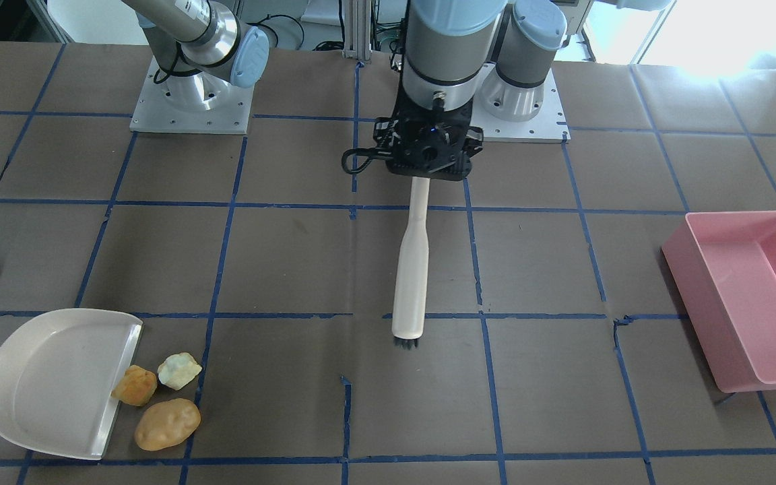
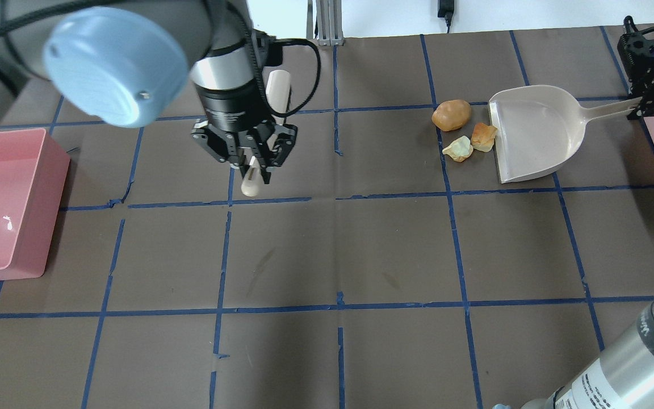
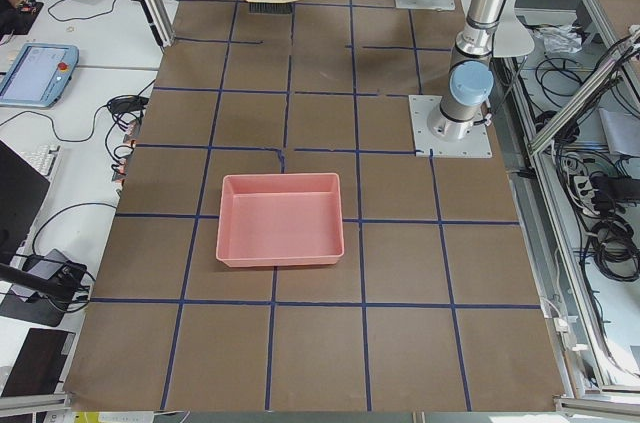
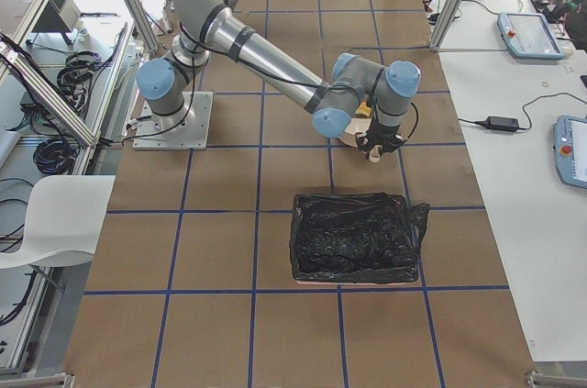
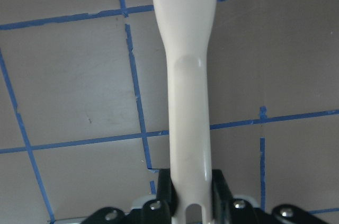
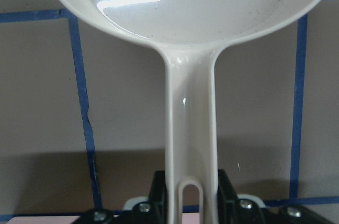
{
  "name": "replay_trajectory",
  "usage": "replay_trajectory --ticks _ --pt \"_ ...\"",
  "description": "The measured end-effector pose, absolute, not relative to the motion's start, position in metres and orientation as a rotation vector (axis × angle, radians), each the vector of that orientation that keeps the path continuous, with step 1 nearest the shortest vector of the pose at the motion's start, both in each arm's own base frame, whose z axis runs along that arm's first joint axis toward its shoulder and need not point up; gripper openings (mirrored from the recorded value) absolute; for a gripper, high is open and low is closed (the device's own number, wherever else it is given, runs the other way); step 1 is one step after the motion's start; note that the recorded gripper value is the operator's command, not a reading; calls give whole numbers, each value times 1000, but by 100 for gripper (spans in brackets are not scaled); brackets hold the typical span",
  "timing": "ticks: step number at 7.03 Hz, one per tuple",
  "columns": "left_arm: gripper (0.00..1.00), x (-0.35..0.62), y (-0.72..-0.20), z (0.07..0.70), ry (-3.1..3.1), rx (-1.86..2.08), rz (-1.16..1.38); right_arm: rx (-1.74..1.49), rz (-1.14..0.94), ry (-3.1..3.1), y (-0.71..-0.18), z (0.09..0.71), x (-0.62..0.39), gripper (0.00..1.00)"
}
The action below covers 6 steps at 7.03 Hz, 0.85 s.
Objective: Sweep and dump trash in nearest bin
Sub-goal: 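Bring the brush with the left gripper toward the food chunks, then sweep the food chunks with the left gripper's brush into the dustpan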
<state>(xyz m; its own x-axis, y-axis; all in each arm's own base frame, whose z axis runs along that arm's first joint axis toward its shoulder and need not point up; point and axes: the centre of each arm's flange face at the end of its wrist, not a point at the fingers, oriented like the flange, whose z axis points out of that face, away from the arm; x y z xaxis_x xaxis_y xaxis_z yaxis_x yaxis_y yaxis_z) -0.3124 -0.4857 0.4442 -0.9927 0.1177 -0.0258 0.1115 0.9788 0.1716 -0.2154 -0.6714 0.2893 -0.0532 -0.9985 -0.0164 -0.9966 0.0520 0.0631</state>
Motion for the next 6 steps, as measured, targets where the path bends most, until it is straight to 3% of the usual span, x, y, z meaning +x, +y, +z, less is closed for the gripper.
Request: replay_trajectory --ticks 6 --pt "0 -522 -490 334 3188 -281 160 2173 -76 -2250 -675 282 -203 0"
